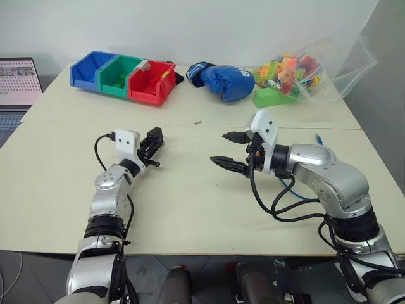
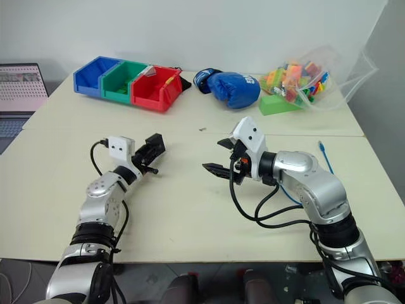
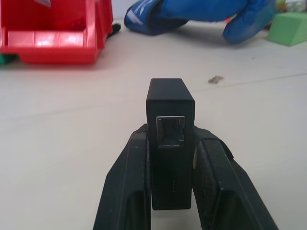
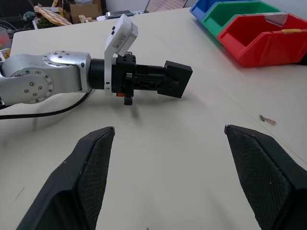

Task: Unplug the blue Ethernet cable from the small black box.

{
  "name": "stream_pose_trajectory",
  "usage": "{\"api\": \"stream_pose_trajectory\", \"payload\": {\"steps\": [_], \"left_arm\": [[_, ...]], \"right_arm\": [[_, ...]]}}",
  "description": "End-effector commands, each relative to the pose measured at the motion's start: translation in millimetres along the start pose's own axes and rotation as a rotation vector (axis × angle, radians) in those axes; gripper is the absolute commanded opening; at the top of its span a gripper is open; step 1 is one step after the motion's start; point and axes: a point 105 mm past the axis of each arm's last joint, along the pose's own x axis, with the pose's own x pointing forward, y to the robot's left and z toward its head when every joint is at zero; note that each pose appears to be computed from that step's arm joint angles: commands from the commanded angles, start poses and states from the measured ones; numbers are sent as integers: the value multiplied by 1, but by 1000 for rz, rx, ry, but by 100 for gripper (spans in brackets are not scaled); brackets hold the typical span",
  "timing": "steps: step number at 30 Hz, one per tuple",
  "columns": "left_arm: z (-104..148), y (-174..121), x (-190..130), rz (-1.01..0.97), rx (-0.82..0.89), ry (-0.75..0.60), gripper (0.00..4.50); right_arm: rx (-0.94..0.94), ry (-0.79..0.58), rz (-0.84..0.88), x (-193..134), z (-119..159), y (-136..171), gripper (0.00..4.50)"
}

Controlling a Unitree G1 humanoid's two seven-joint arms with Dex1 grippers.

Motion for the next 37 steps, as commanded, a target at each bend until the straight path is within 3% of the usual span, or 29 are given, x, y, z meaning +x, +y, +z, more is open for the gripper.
{"api": "stream_pose_trajectory", "payload": {"steps": [1, 2, 3, 12, 19, 26, 32, 37], "left_arm": [[1, 5, 3, 31, 6, -25, 76], [-6, 3, 1, 17, -17, -15, 76], [-11, 1, -1, 7, -45, -3, 146], [-18, 4, -24, -6, -46, 44, 346], [-3, 6, -62, -42, 71, 185, 346], [45, -3, -97, -294, 145, 252, 346], [85, 8, -103, -346, 202, 247, 346], [90, -1, -108, -433, 221, 279, 346]], "right_arm": [[-60, -23, -12, 1, 16, 0, 390], [-59, -21, -15, 0, 16, 0, 390], [-58, -18, -17, 0, 16, 0, 395], [-30, 2, -58, -5, 9, -3, 395], [9, 63, -151, -31, -16, -15, 395], [29, 145, -208, -71, -34, -32, 395], [42, 198, -231, -97, -42, -43, 395], [46, 204, -235, -100, -44, -45, 395]]}}
